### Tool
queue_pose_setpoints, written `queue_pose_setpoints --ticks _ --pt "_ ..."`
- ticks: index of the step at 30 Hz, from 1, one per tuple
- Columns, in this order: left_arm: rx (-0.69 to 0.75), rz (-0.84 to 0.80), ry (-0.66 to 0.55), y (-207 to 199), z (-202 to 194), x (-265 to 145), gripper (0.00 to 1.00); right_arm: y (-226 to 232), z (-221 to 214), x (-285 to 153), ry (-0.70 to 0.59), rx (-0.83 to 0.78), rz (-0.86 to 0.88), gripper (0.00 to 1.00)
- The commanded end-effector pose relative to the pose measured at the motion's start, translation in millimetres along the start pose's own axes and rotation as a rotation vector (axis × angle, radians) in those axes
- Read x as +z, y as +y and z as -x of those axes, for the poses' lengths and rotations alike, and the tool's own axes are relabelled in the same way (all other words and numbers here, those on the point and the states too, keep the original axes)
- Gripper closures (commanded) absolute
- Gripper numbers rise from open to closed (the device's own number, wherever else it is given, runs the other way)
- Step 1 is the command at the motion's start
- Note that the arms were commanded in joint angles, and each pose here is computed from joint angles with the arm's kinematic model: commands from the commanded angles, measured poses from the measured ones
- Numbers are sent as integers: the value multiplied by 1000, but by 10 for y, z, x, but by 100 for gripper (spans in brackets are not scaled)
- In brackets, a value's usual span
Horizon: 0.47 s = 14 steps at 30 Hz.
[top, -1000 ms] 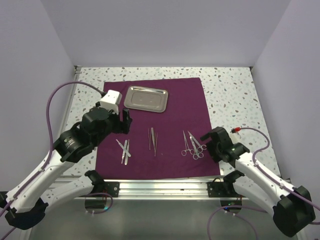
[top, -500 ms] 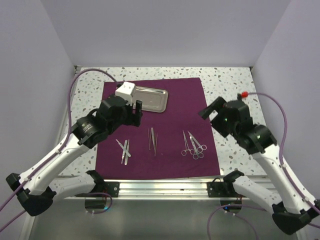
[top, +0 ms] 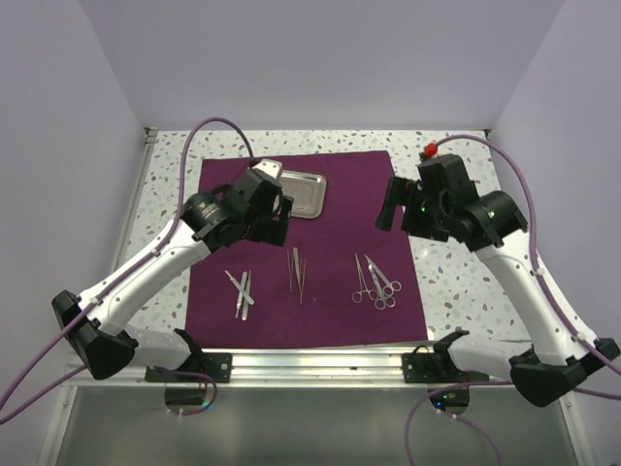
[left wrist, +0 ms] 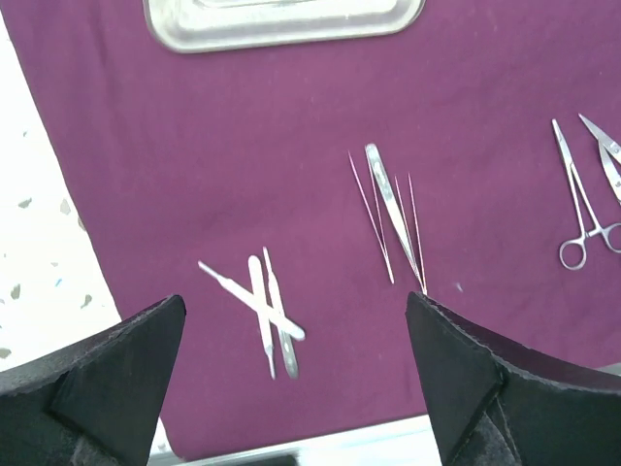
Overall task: Open and lay out the surgical kit
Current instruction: Reset both arms
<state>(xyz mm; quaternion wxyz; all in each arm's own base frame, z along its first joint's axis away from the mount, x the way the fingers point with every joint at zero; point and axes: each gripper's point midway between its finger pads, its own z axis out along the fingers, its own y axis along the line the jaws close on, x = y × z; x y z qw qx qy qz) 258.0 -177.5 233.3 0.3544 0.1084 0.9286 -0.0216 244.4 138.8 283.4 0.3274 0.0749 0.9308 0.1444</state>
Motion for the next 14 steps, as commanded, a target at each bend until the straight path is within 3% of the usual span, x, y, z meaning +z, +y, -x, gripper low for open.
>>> queue_pose_setpoints --ticks 1,5,14 --pt "-94 0 12 71 -82 -178 0 -72 -205 -315 -27 -56 94 1" --pt "-105 6 25 73 -108 -173 0 -30 -259 -336 -94 -83 189 2" --pt "-143 41 18 119 -81 -194 0 136 -315 -436 -39 -140 281 2"
